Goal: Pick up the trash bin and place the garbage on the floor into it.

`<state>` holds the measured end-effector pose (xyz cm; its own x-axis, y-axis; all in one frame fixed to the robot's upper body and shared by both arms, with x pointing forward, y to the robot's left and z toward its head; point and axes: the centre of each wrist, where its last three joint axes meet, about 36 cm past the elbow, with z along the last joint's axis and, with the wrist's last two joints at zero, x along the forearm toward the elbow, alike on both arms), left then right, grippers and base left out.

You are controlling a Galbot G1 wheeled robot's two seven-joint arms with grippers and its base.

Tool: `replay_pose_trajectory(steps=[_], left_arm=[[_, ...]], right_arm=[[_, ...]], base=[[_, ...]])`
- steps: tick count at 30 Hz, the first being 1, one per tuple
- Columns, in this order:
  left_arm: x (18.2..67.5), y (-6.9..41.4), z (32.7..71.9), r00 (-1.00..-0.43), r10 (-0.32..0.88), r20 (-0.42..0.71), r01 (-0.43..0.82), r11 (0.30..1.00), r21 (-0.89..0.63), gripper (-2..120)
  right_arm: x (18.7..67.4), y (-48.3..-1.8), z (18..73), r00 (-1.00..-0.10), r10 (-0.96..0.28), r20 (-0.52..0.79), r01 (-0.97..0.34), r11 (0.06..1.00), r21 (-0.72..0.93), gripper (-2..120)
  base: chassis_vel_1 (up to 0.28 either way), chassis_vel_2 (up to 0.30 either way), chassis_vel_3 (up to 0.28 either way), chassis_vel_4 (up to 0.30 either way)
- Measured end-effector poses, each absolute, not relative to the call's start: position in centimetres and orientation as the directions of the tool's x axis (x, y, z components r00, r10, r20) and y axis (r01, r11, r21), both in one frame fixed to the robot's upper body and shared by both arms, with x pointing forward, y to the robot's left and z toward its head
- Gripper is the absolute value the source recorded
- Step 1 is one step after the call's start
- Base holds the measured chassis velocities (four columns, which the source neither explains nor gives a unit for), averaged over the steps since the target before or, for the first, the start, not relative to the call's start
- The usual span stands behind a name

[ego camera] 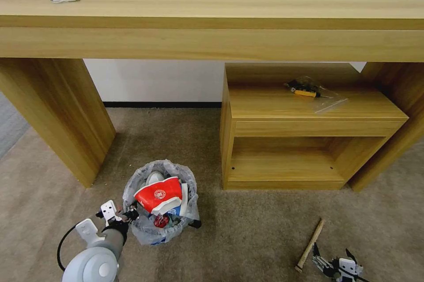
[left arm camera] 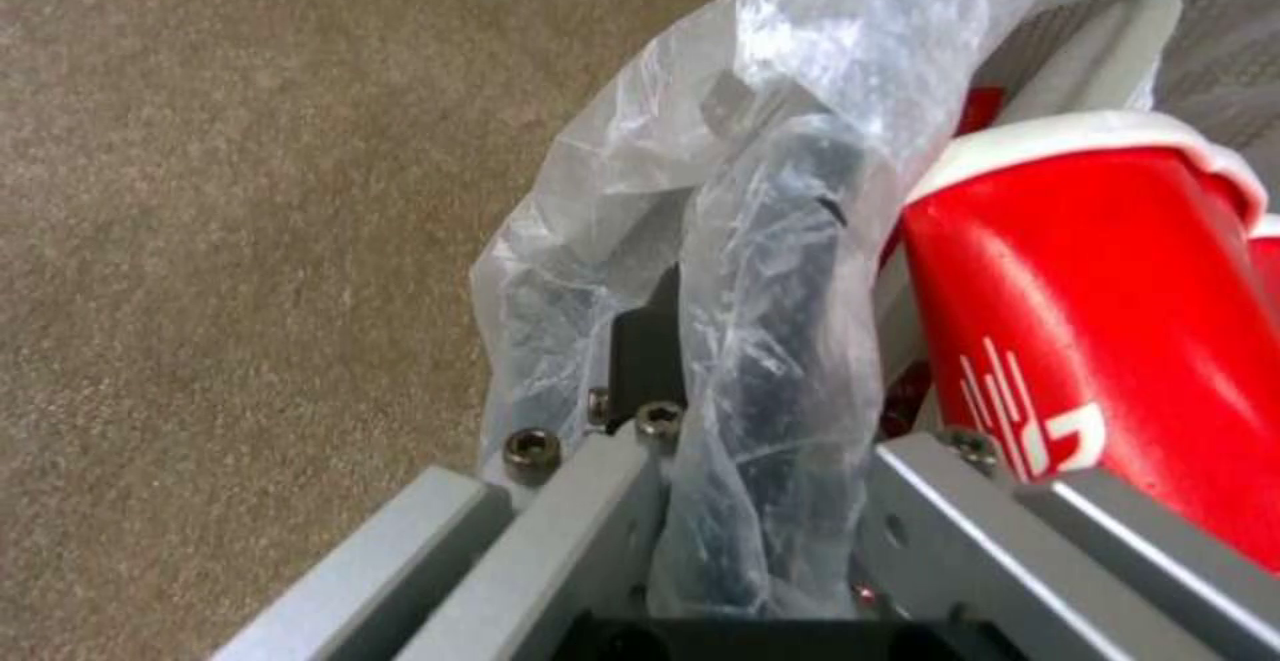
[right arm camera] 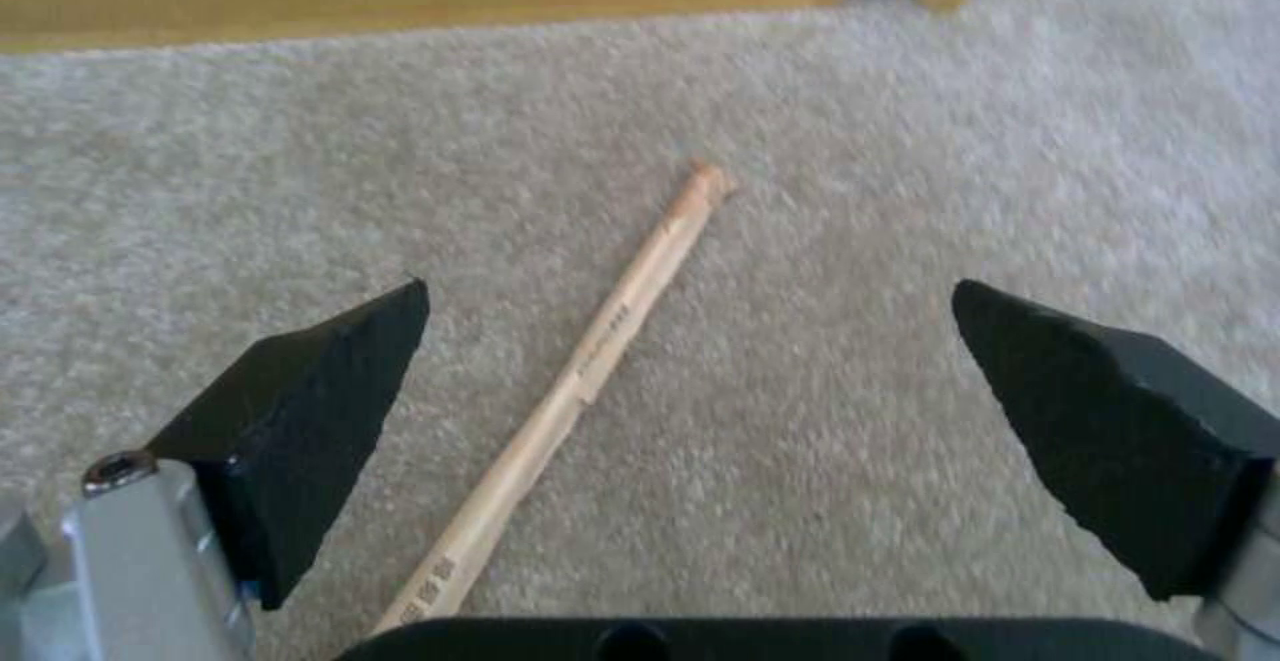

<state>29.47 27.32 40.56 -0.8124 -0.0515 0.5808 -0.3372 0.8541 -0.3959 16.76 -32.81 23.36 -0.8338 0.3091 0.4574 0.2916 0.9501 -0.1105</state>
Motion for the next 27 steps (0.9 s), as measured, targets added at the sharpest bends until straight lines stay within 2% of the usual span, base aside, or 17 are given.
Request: replay_pose_trajectory(steps=[27], left_arm=[[30.2, 27.1, 41.1, -0.822, -0.041, 0.568, -0.336, 0.84, -0.426, 0]], right_arm=[[20.9, -29.8, 20.0, -0.718, 0.378, 0.584, 0.394, 0.913, -0.106, 100]], base=[[0.0, 0.0, 0.0, 0.0]])
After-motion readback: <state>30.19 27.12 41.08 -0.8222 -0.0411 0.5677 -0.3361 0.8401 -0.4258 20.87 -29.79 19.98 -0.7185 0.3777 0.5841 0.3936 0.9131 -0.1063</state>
